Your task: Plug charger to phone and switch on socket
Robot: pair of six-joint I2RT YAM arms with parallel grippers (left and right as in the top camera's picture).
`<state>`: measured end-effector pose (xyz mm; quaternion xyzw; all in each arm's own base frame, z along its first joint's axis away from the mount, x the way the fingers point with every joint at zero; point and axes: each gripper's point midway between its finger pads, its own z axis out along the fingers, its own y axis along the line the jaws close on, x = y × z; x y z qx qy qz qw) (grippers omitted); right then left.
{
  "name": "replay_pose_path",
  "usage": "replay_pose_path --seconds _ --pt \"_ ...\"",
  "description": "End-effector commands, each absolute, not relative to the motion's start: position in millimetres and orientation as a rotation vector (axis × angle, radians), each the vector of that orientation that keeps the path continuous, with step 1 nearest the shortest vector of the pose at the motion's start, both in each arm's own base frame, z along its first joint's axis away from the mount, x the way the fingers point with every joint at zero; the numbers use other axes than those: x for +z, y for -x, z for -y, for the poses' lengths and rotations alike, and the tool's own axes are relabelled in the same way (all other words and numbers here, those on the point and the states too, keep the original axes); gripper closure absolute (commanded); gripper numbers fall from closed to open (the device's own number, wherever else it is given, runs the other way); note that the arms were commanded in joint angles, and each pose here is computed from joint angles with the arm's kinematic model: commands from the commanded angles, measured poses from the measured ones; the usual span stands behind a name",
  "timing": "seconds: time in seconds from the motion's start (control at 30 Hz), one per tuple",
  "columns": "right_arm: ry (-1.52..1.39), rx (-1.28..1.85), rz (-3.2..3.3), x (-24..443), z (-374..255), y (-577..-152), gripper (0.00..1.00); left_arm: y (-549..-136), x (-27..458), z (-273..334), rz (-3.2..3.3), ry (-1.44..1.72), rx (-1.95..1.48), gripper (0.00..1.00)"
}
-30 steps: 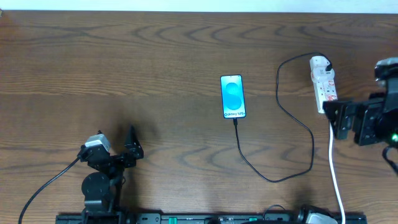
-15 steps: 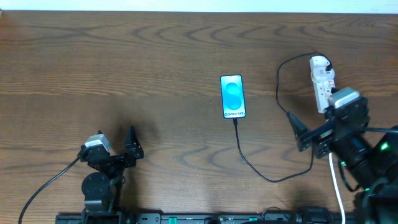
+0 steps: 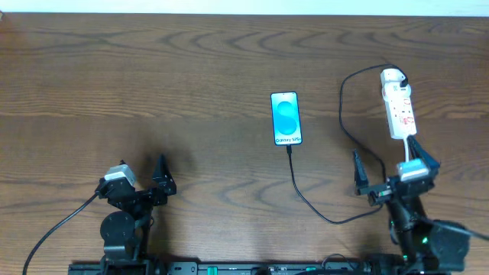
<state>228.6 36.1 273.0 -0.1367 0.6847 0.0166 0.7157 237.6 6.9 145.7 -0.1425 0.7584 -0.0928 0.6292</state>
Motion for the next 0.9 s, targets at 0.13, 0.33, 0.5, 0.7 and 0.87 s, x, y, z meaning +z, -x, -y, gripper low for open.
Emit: replay_pose_path --seconds 0.13,0.33,0.5,0.7,0.87 --pt "0.126 0.03 -1.477 232.2 -15.0 -234.4 0.01 -237.0 132.9 -6.4 -1.771 0.322 -0.203 0.02" --pt "0.089 0.019 -1.52 197.3 -9.1 -243.3 0.01 -237.0 132.9 -6.4 -1.771 0.322 -0.203 0.02" --pt "0.063 -0.002 -1.563 176.4 -3.5 -246.7 0.01 -237.0 132.7 -6.4 -1.772 0.322 -0.202 0.02" --pt "0.028 -0.033 -1.647 156.1 3.8 -246.1 0.01 -237.0 132.9 -6.4 -1.771 0.322 -0.203 0.02" --pt "0.037 -0.055 -1.648 156.0 5.4 -246.0 0.01 -237.0 132.9 -6.4 -1.771 0.322 -0.203 0.02"
